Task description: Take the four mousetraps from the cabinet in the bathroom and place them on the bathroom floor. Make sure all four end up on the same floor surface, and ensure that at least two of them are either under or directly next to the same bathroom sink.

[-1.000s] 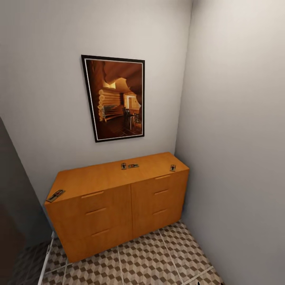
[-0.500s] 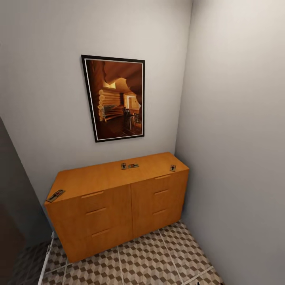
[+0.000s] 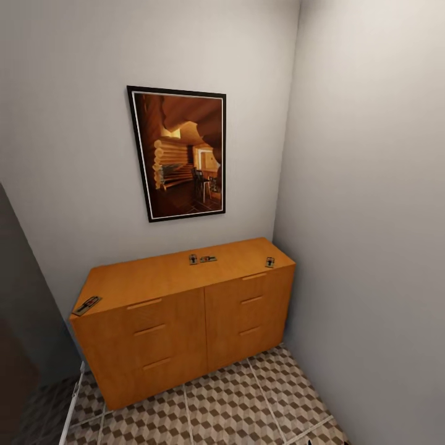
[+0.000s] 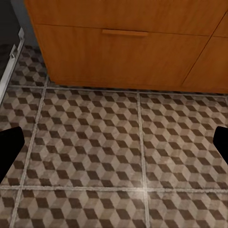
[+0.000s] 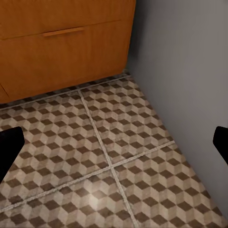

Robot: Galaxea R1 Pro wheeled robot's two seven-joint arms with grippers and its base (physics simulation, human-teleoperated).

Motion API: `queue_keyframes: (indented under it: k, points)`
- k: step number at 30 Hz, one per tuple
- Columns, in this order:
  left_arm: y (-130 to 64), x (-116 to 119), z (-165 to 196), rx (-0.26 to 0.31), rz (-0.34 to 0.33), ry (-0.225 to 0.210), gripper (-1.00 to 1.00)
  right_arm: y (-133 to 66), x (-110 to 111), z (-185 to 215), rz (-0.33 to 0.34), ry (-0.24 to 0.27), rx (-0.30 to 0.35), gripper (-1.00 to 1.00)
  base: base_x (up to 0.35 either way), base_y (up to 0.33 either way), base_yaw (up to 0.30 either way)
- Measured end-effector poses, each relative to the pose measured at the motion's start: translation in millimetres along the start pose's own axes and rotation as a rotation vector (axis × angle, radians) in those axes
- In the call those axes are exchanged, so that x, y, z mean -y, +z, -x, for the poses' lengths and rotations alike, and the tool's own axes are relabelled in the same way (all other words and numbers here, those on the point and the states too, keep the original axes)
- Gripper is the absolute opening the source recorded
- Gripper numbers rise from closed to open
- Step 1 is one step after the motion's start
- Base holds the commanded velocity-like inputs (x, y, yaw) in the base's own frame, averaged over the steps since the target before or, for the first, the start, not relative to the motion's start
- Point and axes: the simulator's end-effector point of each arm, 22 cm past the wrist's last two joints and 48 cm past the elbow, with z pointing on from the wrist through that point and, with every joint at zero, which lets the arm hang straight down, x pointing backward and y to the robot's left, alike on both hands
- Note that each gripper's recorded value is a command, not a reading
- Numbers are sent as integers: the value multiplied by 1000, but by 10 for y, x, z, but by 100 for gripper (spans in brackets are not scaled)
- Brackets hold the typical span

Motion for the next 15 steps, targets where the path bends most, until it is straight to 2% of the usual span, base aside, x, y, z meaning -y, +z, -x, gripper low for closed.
queue_keyframes:
  k: [15]
  points:
    - [-3,9,-4,-1,-1,-1,100,-1,4,-2,0,0,-1,100,0,0,0]
